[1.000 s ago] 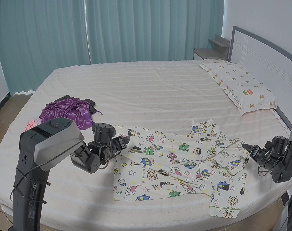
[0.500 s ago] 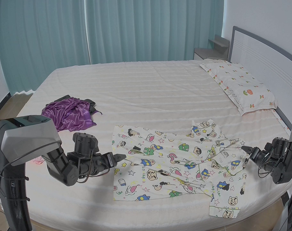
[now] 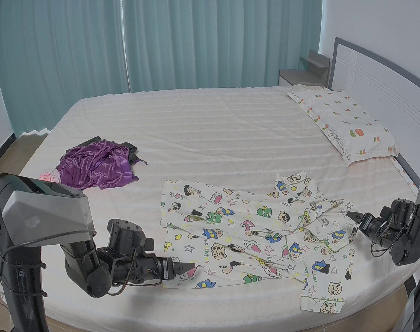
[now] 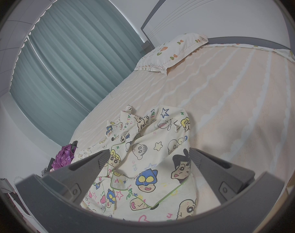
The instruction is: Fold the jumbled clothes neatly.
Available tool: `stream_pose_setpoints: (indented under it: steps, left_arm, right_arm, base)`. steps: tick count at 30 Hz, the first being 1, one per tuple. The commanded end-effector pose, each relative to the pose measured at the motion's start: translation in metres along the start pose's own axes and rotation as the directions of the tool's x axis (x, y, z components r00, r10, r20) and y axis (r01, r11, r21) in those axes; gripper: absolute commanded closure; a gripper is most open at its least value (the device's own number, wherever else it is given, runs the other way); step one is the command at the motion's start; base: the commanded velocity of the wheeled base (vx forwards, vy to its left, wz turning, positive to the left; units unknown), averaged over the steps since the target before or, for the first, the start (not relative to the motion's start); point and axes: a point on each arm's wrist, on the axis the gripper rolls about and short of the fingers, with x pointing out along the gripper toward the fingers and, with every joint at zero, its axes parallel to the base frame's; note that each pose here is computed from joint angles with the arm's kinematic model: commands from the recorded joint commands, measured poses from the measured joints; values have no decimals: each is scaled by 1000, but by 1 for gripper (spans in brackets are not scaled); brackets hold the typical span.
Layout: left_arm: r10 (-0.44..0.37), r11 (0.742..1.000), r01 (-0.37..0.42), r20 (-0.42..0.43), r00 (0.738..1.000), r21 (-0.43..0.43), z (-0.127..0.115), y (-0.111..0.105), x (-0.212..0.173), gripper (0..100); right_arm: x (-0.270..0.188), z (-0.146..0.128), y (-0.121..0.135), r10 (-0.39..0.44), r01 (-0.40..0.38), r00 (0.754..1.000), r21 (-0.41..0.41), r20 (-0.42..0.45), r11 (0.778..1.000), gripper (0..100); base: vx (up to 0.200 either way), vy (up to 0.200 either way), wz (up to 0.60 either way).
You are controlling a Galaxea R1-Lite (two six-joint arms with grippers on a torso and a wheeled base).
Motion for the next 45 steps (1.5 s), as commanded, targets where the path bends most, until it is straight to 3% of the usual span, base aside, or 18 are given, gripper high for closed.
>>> stream_pose_setpoints:
  steps: [1,39,45]
  left_arm:
    - [11,1000,-11,-31,999,-3,-8,4,5,0]
    - [27,1000,-27,-57,998,9,-14,9,8,0]
    - [18,1000,-18,-27,999,13,-7,7,14,0]
  right_arm:
    - [0,-1,0,2,-2,1000,-1,1,1000,0]
    - [2,-3,-2,-1,1,1000,-5,-4,1000,0]
    - [2,-4,-2,-2,2,1000,-5,-5,1000,0]
  base:
    - [0,0,0]
    - [0,0,0]
    - [0,0,0]
